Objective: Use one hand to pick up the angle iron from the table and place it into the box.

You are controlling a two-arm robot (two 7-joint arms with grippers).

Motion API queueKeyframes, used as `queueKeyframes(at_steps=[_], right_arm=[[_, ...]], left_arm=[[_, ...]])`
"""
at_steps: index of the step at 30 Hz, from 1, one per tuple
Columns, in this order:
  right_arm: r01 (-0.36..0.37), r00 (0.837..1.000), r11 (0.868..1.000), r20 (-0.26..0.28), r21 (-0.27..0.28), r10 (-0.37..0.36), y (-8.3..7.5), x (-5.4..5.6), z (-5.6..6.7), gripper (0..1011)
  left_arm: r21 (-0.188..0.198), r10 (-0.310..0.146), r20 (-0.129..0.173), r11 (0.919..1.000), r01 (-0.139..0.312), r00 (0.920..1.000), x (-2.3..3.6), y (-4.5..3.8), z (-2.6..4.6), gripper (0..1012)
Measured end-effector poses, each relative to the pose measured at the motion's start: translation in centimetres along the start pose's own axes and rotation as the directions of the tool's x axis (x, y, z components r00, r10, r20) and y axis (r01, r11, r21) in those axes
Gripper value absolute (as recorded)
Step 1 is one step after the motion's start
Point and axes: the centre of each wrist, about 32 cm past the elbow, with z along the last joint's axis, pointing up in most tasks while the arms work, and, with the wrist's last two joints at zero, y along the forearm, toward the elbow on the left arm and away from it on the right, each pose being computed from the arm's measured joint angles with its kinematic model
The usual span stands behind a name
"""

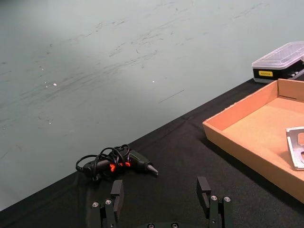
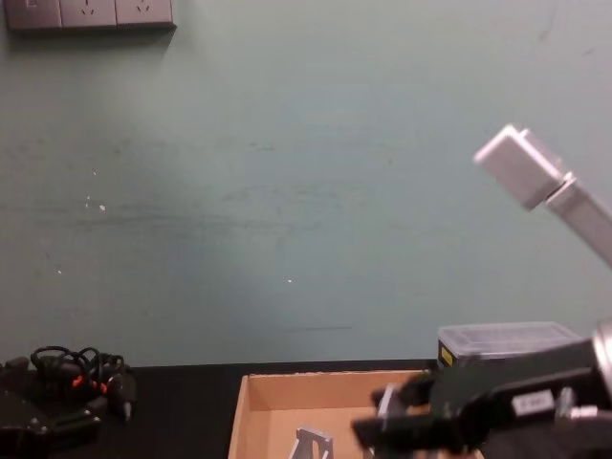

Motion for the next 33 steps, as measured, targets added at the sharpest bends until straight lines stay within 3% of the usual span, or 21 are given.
queueKeyframes(at_steps=[7,10,15,21,26,33], right_arm=[[0.157,0.987,0.985,-0.034,0.068,-0.155,-1.2,1.9,-0.1,482],[0.189,0.981,0.979,-0.050,0.079,-0.185,-1.0,2.8,-0.3,482],[0.257,0.964,0.963,-0.098,0.084,-0.249,0.2,5.1,-1.4,482],[0.288,0.952,0.955,-0.128,0.073,-0.278,1.7,7.0,-1.9,482],[0.288,0.951,0.956,-0.138,0.058,-0.278,3.2,8.3,-2.0,482],[0.270,0.954,0.962,-0.145,0.028,-0.264,4.8,8.8,-2.4,482]], left_arm=[[0.000,0.000,0.000,1.0000,0.000,1.0000,0.00,0.00,0.00,1011],[0.000,0.000,0.000,1.0000,0.000,1.0000,0.00,0.00,0.00,1011],[0.000,0.000,0.000,1.0000,0.000,1.0000,0.00,0.00,0.00,1011],[0.000,0.000,0.000,1.0000,0.000,1.0000,0.00,0.00,0.00,1011],[0.000,0.000,0.000,1.0000,0.000,1.0000,0.00,0.00,0.00,1011],[0.000,0.000,0.000,1.0000,0.000,1.0000,0.00,0.00,0.00,1011]])
